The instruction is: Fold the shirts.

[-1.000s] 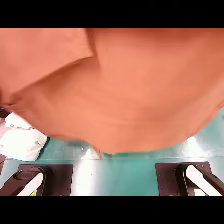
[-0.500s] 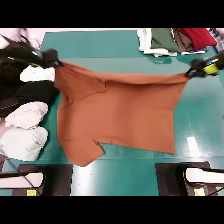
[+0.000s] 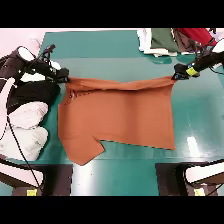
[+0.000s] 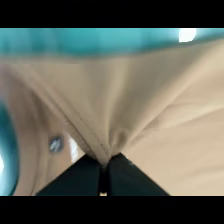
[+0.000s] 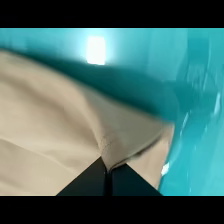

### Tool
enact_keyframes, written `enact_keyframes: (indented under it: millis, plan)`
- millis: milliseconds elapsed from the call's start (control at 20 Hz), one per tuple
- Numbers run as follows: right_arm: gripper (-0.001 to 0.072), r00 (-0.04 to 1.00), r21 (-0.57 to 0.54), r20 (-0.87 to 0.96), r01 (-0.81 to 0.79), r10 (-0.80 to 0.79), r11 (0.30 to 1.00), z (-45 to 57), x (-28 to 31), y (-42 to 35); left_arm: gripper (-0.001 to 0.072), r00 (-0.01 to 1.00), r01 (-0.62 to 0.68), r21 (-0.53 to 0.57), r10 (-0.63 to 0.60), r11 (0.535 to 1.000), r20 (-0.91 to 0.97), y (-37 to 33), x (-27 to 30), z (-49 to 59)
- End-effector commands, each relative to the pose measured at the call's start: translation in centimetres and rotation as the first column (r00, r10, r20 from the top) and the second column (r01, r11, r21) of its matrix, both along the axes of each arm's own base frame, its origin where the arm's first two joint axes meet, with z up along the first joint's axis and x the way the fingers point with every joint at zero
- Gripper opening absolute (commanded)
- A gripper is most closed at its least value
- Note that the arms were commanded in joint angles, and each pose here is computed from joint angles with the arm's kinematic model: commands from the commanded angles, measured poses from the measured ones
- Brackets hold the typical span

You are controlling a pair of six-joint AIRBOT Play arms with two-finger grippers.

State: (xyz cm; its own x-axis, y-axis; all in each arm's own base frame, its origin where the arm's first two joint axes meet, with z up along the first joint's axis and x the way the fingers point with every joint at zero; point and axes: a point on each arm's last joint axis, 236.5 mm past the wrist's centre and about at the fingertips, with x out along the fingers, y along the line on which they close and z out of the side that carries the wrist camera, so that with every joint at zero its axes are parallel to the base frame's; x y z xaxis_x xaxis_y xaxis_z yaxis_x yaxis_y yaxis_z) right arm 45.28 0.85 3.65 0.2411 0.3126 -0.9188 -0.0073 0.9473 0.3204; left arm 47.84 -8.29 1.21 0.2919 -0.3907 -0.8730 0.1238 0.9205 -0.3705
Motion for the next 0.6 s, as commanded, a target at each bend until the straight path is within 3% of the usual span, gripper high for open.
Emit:
enact_keyframes:
  millis: [0,200,250,300,350,550]
  plan:
    - [0.0016,0.996,-0.027,-0.088,-0.012,0.010,1.000,-2.7,-3.6,-0.3,0.0022,0.989,0.061,0.066,-0.052,0.996,-0.137,1.7,-3.4,-3.3]
    - [0.0022,0.988,-0.017,-0.154,-0.023,0.020,1.000,-6.2,-6.5,1.3,0.0025,0.975,0.051,0.056,-0.037,0.997,-0.221,1.6,-5.7,-6.2]
    - [0.0169,0.986,-0.016,-0.166,-0.032,0.029,0.999,-6.6,-6.9,1.7,0.0263,0.974,0.040,0.062,-0.025,0.997,-0.227,1.8,-5.8,-6.3]
    - [0.0470,0.985,-0.015,-0.171,-0.033,0.030,0.999,-6.8,-7.0,1.8,0.0578,0.973,0.015,0.058,-0.001,0.998,-0.232,1.8,-5.7,-6.1]
    - [0.0510,0.985,-0.014,-0.171,-0.034,0.031,0.999,-6.7,-7.1,1.8,0.0605,0.974,-0.002,0.057,0.015,0.998,-0.227,1.8,-5.8,-5.5]
    - [0.0502,0.985,-0.015,-0.160,-0.068,0.064,0.998,-3.3,-9.7,2.1,0.0604,0.983,-0.025,0.118,0.046,0.993,-0.177,3.0,-8.8,-1.2]
